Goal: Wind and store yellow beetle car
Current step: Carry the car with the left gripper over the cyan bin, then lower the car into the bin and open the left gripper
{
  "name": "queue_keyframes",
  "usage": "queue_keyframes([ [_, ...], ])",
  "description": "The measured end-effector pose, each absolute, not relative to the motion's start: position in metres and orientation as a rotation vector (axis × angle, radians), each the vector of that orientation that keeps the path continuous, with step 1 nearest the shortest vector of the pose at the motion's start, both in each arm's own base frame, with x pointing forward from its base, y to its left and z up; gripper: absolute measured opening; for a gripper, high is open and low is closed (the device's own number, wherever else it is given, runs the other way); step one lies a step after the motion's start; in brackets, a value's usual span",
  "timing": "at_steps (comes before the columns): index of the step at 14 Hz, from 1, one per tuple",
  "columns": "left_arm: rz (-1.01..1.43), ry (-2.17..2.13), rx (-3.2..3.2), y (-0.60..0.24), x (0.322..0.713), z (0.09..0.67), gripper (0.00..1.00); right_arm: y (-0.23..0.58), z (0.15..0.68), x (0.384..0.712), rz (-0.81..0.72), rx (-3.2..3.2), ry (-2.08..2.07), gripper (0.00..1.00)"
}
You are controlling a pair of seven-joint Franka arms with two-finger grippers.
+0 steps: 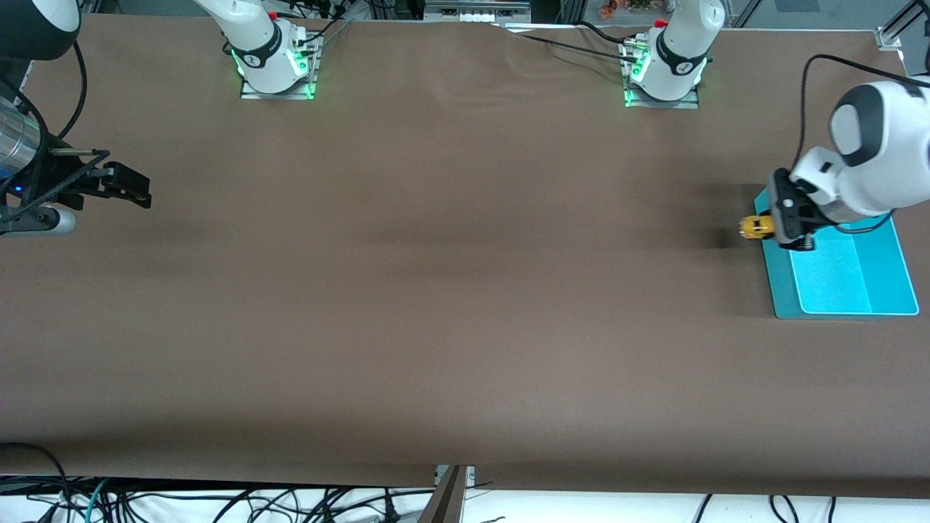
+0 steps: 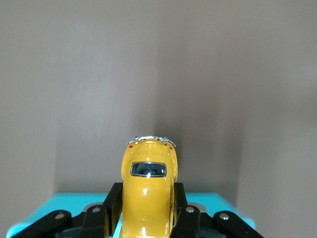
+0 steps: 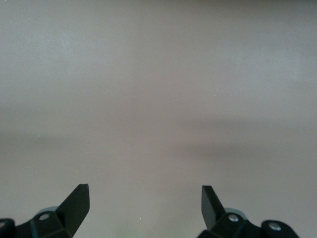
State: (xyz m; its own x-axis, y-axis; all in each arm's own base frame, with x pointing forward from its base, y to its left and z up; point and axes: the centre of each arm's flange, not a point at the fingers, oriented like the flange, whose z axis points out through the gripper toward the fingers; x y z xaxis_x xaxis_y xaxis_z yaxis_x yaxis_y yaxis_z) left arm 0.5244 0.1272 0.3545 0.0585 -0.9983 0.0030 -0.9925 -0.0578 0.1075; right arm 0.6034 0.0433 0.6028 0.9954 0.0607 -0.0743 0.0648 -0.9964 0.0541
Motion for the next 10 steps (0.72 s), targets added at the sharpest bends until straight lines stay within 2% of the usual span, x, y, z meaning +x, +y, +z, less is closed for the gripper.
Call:
queue_keyframes([
  [4,-0.076,-2.285,2.098,0.218,0.487,0.327,0.45,0.044,0.603,0.603,-0.112,3.082,0.098,1.0],
  [10,-0.155,-2.254,2.049,0.271,0.46,0.259,0.45,0.044,0.603,0.603,-0.111,3.082,0.099,1.0],
])
